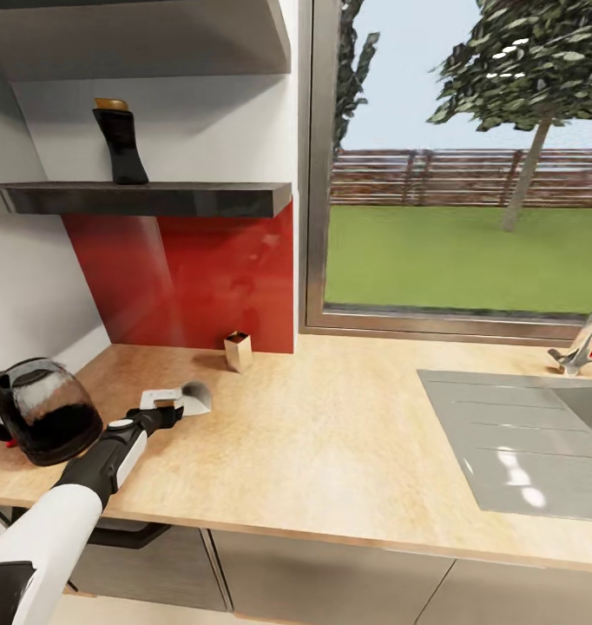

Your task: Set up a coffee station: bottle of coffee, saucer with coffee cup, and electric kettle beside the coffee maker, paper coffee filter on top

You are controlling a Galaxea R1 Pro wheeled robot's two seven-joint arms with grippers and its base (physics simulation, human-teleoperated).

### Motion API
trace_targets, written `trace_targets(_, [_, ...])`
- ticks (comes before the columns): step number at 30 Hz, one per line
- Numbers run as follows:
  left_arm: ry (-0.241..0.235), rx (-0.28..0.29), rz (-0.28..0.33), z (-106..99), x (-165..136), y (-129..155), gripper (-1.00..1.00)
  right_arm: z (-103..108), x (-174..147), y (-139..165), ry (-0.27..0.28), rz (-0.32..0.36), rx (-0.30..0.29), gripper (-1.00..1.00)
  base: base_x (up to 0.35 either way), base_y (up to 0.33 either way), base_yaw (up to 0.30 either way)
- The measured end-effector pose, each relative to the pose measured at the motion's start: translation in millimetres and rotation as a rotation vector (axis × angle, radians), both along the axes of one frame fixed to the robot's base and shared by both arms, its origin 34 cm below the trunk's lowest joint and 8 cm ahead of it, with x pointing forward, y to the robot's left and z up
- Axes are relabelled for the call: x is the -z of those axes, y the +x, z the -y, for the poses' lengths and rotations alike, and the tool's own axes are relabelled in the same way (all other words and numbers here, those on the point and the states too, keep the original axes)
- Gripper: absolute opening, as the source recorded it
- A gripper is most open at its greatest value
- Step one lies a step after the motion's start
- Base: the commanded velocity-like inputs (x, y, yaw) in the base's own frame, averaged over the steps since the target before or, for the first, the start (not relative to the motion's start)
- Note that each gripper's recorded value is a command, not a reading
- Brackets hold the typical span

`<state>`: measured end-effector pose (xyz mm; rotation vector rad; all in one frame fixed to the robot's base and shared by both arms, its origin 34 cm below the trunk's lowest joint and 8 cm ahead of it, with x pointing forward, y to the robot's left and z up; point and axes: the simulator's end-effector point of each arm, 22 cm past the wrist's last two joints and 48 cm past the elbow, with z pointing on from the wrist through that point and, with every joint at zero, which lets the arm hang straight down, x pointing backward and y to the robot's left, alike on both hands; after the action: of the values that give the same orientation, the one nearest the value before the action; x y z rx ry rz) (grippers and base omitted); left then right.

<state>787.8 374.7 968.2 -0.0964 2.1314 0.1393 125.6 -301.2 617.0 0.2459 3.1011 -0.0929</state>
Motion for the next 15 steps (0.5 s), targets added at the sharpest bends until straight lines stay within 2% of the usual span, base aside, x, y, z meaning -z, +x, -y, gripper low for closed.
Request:
trace_targets(6, [0.0, 0.0, -0.003, -0.1, 1.7, -1.4, 1.0, 0.0, 0.0, 0.0, 0.0, 0.0, 0.0, 1.0, 0.184, 0.0, 0.0])
trace_targets(15, [0.001, 0.0, -0.004, 0.4, 2.4, -1.4, 1.0, 1.2, -0.1, -0.7, -0.002, -0.002, -0.005, 1.0, 0.019, 0.0, 0.0])
